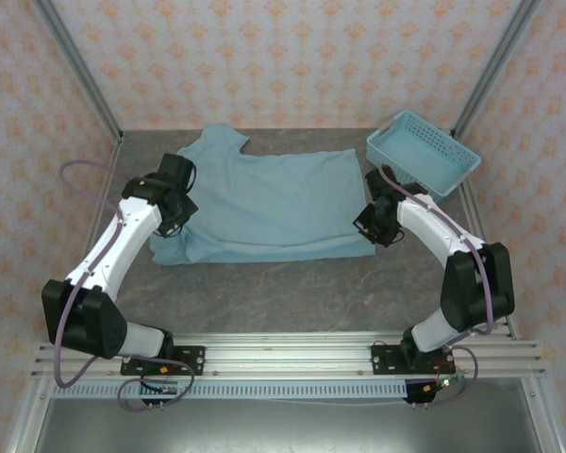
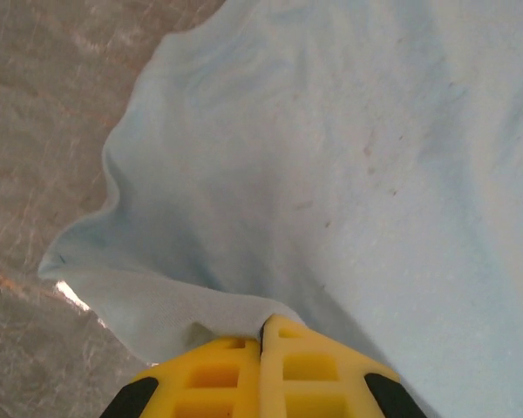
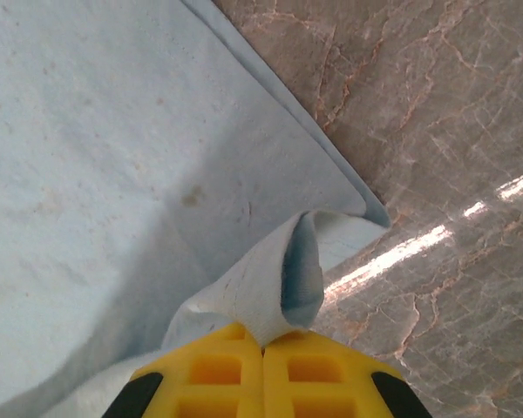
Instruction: Fold and stack the t-shirts
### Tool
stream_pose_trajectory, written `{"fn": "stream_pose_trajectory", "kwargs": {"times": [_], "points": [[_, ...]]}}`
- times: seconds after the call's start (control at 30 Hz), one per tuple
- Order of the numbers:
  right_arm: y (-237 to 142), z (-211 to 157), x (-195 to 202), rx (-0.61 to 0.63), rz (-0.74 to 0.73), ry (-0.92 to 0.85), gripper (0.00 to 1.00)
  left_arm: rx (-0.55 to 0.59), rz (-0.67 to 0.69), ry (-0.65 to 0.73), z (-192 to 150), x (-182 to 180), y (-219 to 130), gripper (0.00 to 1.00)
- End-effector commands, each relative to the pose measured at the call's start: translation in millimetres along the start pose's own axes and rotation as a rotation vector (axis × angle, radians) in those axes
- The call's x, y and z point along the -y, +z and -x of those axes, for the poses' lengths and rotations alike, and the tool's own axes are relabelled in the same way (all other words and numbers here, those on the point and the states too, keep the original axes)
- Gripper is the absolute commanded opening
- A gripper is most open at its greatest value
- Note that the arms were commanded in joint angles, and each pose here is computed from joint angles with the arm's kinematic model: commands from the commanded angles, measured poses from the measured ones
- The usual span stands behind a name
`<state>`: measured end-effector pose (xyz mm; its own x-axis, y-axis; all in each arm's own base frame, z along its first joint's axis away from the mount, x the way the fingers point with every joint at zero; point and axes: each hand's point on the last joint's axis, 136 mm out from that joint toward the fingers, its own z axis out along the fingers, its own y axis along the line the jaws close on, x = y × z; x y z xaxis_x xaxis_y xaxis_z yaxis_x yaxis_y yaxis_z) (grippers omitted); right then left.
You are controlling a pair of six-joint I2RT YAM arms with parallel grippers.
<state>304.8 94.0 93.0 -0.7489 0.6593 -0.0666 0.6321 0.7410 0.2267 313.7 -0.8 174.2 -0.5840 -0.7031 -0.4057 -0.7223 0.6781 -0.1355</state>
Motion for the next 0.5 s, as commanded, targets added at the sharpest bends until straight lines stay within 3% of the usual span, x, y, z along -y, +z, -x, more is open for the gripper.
{"fn": "stream_pose_trajectory", "kwargs": {"times": [0.0,0.47], "points": [[-0.6,16.0,-6.8,0.035,-0.011,0.004,0.00,0.061,-0.003,0.051,25.5,11.7,-0.7,0.00],[18.5,47.4,-31.0,0.049,-0.043,0.010,0.00,0.060,0.064,0.158,63.1,37.9,31.9,0.00]]}}
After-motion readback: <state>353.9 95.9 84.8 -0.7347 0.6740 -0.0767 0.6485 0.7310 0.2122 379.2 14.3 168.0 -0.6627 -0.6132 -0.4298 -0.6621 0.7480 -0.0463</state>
